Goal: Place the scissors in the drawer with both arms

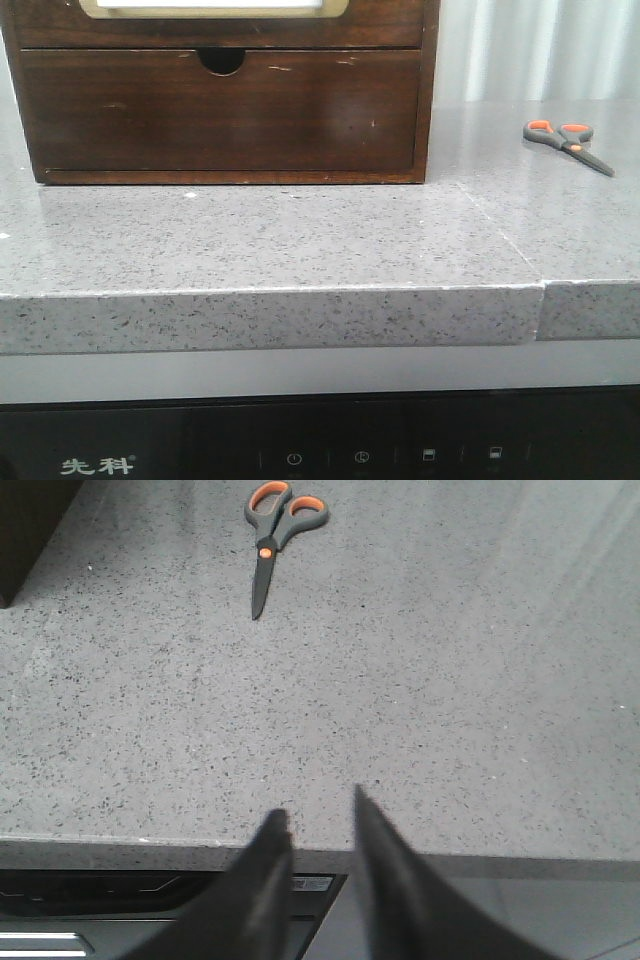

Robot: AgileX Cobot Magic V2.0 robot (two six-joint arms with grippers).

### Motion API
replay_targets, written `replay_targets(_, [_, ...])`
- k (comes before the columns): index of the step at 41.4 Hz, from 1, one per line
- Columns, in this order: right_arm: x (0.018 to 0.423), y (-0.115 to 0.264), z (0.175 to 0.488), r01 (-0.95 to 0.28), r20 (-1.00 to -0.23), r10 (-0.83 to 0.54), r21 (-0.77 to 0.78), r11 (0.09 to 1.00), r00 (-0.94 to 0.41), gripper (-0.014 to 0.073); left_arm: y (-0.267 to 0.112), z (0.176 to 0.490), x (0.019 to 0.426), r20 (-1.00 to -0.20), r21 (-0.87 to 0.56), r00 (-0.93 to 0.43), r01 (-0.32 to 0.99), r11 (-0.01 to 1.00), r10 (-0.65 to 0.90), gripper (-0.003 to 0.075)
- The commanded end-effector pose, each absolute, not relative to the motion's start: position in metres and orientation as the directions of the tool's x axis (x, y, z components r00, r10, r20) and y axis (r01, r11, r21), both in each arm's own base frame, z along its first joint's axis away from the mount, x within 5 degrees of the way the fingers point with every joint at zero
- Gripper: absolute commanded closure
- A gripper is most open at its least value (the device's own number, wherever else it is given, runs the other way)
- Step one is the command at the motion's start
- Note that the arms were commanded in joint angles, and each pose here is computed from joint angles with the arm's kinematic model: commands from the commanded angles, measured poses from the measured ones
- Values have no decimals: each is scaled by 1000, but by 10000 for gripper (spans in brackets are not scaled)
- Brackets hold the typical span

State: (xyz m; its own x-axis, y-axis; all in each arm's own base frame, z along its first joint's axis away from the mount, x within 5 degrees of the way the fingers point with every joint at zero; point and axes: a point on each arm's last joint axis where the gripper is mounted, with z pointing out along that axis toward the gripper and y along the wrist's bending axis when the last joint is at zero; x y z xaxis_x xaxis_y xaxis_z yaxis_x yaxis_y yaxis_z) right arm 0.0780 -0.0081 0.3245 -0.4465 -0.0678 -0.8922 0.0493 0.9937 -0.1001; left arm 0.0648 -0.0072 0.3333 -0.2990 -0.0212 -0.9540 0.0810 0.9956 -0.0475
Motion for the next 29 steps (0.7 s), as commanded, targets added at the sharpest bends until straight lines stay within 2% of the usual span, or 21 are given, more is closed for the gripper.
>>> replay_targets(1, [82, -9, 337, 50, -920, -99, -128, 991, -379, 165, -8, 347, 68, -976, -64, -214, 84, 994, -45, 407])
replay_targets(5, [82, -9, 337, 50, -920, -99, -128, 991, -379, 78, -8, 347, 68, -976, -64, -212, 84, 994, -45, 197])
replay_targets(8, [82, -9, 337, 50, -920, -99, -128, 991, -379, 75, -8, 348, 68, -977, -64, -207, 84, 994, -45, 113])
replay_targets(20, [82, -9, 337, 49, -922, -100, -127, 991, -375, 75, -10, 349, 68, -976, -114, -199, 101, 988, -92, 122])
replay_targets(25, [82, -9, 337, 49, -922, -100, -127, 991, -375, 75, -18, 353, 73, -947, -286, -199, 153, 946, -254, 122])
replay_targets(29, [82, -9, 337, 49, -922, -100, -127, 991, -375, 75, -25, 355, 84, -873, -468, -245, 183, 864, -421, 122])
